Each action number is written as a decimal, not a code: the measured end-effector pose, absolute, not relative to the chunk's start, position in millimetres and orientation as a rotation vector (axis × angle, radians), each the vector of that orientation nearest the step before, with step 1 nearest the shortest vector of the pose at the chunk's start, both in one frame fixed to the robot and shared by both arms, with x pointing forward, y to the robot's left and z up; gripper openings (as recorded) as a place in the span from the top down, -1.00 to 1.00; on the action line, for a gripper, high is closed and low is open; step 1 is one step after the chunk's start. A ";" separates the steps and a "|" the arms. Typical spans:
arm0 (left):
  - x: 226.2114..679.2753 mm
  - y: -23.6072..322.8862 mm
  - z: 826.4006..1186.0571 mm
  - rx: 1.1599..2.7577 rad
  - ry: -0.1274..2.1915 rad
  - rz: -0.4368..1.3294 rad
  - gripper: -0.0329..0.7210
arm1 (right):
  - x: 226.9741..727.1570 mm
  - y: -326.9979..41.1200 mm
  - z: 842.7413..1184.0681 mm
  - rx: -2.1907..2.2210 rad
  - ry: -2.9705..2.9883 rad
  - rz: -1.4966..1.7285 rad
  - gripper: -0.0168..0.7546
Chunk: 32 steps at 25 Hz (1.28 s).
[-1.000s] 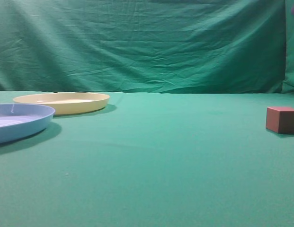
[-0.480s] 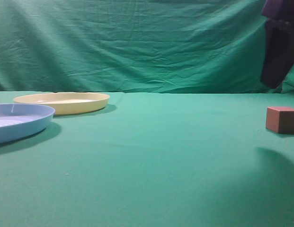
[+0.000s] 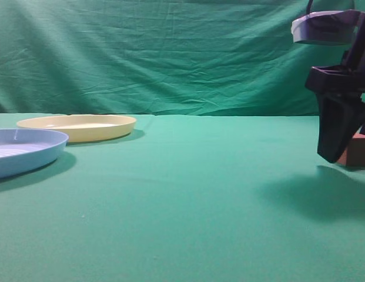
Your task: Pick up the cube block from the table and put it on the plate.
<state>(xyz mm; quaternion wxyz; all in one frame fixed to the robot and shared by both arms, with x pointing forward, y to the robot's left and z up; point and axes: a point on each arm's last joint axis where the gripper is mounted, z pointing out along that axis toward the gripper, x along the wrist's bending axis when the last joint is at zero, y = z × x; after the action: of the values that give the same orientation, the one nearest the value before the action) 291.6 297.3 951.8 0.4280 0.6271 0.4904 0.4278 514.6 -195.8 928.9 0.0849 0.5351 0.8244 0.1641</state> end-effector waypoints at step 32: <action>291.6 297.3 951.8 1.566 1.225 1.068 0.91 | 647.2 84.8 929.2 0.839 2.495 1.042 -0.20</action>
<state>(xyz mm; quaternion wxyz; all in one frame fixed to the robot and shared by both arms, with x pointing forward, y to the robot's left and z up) 291.6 297.3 951.8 0.4280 0.6271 0.4904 0.4278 647.2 84.8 929.2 0.1547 0.2929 0.8707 0.3635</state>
